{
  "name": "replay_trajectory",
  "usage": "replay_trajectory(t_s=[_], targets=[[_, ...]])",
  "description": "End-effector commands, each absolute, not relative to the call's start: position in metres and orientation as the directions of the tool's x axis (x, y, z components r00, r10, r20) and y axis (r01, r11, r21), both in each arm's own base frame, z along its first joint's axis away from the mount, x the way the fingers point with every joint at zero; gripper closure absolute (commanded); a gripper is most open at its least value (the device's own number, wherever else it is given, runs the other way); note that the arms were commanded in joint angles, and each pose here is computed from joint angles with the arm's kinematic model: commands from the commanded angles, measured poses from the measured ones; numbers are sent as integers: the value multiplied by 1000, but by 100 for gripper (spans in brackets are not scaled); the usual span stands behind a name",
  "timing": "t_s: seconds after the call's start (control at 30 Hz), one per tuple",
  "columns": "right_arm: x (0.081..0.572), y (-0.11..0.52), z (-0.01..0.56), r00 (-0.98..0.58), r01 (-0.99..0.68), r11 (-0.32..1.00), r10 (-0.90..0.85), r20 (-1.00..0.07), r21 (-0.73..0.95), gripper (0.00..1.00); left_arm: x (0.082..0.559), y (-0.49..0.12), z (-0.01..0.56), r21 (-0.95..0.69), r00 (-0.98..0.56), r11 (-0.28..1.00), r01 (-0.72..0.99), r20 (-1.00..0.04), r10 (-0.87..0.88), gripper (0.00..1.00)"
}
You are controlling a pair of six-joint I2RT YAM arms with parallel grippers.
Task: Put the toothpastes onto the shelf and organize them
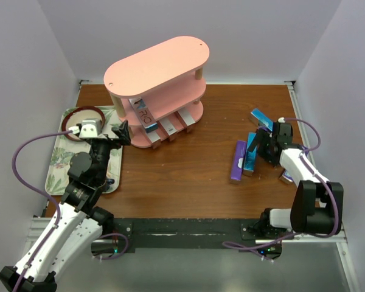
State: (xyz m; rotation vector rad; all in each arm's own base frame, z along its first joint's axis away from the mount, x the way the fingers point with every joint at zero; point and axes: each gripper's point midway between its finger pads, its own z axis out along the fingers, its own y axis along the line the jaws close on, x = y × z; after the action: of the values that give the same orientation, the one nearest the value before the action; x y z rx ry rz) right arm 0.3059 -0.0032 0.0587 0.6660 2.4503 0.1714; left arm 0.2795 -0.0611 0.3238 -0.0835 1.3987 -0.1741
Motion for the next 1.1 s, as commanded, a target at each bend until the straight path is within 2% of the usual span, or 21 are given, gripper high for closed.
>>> replay_trajectory(t_s=[0.0,0.77,1.07], targets=[[307,-7,74,-663,426,862,505,-553,276,11,276,-59,353,-200,221,976,87,-951,-215,1],[309,10,51,-746,363,879,473,-469,310,15,274,-59,354,-200,225,976,89,-950,-215,1],[302,-8,49,-740,417,883,468,-484,216,18,274,-59,354,-200,225,976,89,-950,-215,1]])
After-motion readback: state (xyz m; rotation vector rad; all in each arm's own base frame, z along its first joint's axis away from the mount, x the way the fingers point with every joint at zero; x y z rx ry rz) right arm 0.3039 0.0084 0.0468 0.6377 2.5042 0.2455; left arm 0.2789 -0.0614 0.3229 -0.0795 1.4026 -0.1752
